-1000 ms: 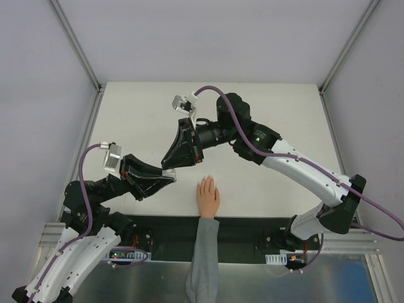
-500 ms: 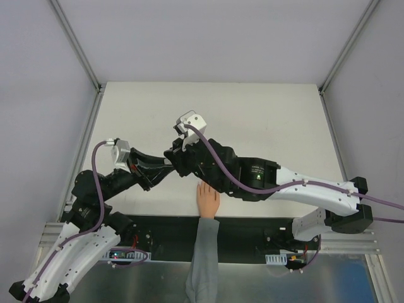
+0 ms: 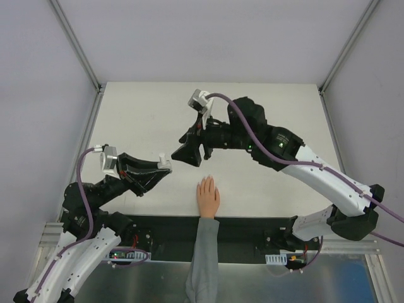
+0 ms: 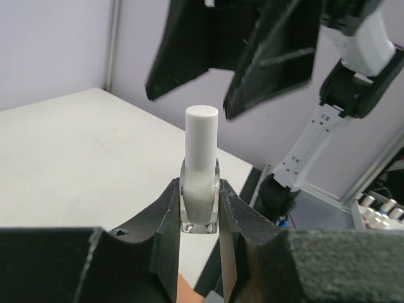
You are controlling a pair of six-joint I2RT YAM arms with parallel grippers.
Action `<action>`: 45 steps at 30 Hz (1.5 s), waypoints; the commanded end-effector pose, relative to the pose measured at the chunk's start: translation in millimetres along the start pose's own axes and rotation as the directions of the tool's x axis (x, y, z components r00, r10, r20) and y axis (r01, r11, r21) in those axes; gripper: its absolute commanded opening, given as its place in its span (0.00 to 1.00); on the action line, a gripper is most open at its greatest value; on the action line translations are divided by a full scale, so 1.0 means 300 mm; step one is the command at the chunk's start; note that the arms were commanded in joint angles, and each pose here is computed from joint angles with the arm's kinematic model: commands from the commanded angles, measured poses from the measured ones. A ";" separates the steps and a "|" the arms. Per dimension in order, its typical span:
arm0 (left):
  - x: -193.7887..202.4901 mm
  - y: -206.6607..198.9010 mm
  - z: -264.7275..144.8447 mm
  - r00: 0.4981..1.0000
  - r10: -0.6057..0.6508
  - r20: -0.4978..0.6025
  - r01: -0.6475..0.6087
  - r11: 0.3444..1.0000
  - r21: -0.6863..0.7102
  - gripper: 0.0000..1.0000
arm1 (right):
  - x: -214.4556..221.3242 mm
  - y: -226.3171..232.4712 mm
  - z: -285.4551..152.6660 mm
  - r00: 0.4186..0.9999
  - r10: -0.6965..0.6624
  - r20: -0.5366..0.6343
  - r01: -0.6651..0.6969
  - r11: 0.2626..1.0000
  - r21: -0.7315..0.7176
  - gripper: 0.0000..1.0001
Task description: Paint the nails
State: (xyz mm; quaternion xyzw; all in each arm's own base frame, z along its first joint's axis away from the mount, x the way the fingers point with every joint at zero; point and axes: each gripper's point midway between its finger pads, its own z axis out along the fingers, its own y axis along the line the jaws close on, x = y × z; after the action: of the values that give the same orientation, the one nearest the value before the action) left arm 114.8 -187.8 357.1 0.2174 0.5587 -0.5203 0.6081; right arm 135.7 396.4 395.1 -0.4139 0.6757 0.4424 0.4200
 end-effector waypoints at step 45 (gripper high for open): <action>-0.171 0.199 0.177 0.990 0.078 0.120 -0.052 0.978 -0.204 0.00 | 0.050 -0.153 -0.048 0.993 -0.093 0.078 0.019 0.756 0.654 0.01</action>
State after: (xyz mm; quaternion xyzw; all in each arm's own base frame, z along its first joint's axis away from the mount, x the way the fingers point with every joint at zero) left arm 153.5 -209.7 359.6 0.2068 0.5831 -0.5180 0.5907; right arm 152.8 401.8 405.9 -0.2602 0.7080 0.3323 0.5662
